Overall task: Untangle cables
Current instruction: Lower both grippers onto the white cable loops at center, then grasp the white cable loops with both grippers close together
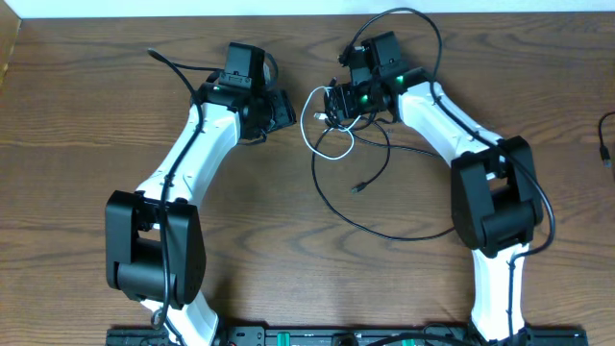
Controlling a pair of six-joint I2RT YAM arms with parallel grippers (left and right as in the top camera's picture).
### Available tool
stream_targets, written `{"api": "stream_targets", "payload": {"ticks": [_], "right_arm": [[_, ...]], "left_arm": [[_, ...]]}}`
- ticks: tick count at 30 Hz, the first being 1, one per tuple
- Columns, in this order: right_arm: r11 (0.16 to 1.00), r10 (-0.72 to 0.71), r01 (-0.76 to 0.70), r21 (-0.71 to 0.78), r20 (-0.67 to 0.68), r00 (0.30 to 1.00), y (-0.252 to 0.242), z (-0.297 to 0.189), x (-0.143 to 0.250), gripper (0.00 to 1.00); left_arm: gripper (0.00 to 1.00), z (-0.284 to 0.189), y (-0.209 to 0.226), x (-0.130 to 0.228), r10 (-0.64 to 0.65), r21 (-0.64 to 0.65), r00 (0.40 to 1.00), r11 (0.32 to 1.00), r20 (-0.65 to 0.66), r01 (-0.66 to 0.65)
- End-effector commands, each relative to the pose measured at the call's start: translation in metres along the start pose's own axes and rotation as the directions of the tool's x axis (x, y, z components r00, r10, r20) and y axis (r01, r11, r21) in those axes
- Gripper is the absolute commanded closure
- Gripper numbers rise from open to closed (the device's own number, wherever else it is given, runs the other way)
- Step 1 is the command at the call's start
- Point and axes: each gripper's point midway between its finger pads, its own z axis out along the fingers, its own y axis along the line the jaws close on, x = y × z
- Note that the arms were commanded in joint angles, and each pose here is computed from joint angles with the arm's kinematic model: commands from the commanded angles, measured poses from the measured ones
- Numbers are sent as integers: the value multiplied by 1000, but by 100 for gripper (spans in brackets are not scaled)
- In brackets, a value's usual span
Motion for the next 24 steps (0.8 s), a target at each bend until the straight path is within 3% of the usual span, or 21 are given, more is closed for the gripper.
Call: {"api": "stream_targets", "payload": {"ticks": [1, 6, 10, 14, 21, 24], "right_arm": [[999, -19, 16, 31, 86, 996, 5, -33, -28, 35], [996, -33, 29, 89, 47, 998, -9, -12, -14, 29], [995, -59, 58, 82, 7, 998, -7, 11, 0, 32], [994, -107, 107, 38, -9, 994, 2, 23, 6, 52], [991, -97, 99, 89, -20, 995, -16, 38, 13, 71], [991, -92, 92, 94, -8, 996, -21, 37, 10, 87]], "left_arm": [[39, 8, -7, 12, 12, 1, 999, 1000, -30, -12], [39, 10, -12, 12, 25, 8, 999, 1000, -24, -24], [39, 10, -12, 12, 24, 8, 999, 1000, -24, -24], [39, 10, -12, 12, 24, 8, 999, 1000, -24, -24], [38, 10, -12, 12, 14, 8, 1000, 1000, -24, -14], [39, 10, -12, 12, 3, 8, 1000, 1000, -24, -3]]}}
